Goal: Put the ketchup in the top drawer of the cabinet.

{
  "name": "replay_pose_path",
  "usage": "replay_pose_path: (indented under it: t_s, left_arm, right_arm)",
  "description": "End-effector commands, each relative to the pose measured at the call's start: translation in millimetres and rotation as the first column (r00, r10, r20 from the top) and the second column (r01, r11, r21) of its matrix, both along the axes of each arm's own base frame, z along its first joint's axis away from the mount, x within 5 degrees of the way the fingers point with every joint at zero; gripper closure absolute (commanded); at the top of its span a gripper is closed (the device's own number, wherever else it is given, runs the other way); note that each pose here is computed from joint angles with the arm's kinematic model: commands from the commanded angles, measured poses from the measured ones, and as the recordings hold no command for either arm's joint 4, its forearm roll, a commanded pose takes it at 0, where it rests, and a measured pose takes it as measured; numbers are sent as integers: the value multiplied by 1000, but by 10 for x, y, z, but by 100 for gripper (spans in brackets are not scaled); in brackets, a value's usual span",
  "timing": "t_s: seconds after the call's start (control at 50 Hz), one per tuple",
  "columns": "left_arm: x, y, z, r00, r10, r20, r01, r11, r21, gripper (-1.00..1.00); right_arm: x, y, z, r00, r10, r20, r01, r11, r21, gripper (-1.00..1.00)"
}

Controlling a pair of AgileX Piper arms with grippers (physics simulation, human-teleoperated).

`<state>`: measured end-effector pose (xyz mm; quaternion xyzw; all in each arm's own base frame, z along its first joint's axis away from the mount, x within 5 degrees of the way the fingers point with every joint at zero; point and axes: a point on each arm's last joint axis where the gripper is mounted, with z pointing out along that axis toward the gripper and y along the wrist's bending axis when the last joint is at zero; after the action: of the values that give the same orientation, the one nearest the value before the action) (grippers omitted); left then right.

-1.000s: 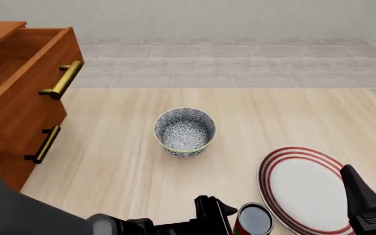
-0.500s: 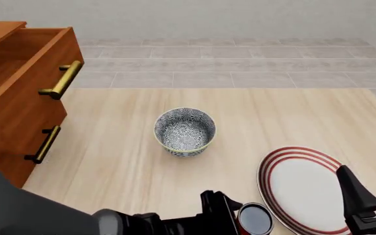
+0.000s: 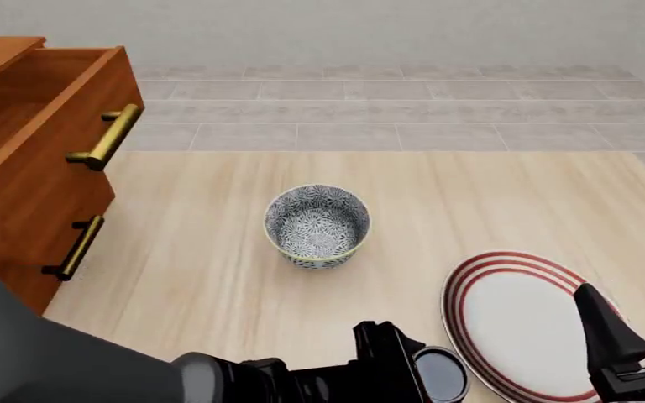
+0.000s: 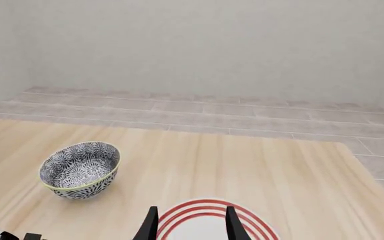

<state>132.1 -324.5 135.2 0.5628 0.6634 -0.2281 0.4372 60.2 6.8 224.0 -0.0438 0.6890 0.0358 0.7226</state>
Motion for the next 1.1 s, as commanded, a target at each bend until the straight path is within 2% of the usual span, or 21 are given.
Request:
replay_pose_path:
  t_s: [0.02, 0.14, 0.18, 0.2, 0.42, 0.6, 0.76, 0.8, 0.9, 0.94, 0.96, 1.0, 1.06, 1.1]
  left_arm:
    - [0, -34, -7, 1000, 3, -10, -3, 1000, -3, 100]
    - [-11, 5, 39, 1000, 2, -4, -2, 1000, -11, 100]
    - [-9, 35, 68, 1000, 0, 9, 0, 1000, -16, 100]
    - [-22, 80, 95, 999, -17, 46, 18, 1000, -16, 100]
    - [16, 219, 262, 999, 20, 31, -20, 999, -30, 100]
    - [51, 491, 525, 997, 73, 40, -70, 995, -76, 100]
    - [31, 669, 706, 994, 94, 48, -89, 992, -94, 100]
    - [-26, 791, 856, 993, 100, 63, -91, 986, -137, 100]
    - [-43, 891, 946, 991, 112, 69, -101, 984, -145, 100]
    - [-42, 966, 996, 989, 125, 77, -112, 981, -159, 100]
    - [-56, 995, 1061, 989, 140, 47, -130, 976, -176, 100]
    - [-70, 1091, 1153, 986, 150, 67, -135, 972, -192, 100]
    - [-42, 1159, 1216, 982, 182, 43, -170, 966, -192, 100]
    - [-63, 1263, 1300, 979, 191, 73, -172, 962, -214, 100]
  right_arm:
    - [4, 1, -21, 1000, 1, -1, -1, 1000, 2, -100]
    - [6, 1, -31, 1000, 1, -2, -1, 1000, 1, -100]
    - [6, 1, -28, 1000, 1, -2, -1, 1000, 1, -100]
    - [4, 1, -11, 1000, 1, -2, -1, 1000, 0, -100]
    - [1, 1, -4, 1000, 1, -3, -1, 1000, 2, -100]
    - [12, 3, -38, 1000, 3, -4, -3, 1000, 3, -100]
    - [16, 3, -33, 1000, 2, -6, -2, 1000, 5, -100]
    - [20, 4, -32, 1000, 2, -7, -2, 1000, 6, -100]
    - [19, 3, -38, 1000, 2, -8, -2, 1000, 7, -100]
    - [16, 3, -29, 1000, 2, -8, -2, 1000, 7, -100]
    - [16, 4, -32, 1000, 3, -8, -3, 1000, 7, -100]
    - [14, 4, -26, 1000, 4, -7, -4, 1000, 6, -100]
    - [14, 5, -23, 1000, 5, -7, -5, 1000, 7, -100]
    - [20, 6, -34, 1000, 6, -8, -6, 1000, 7, -100]
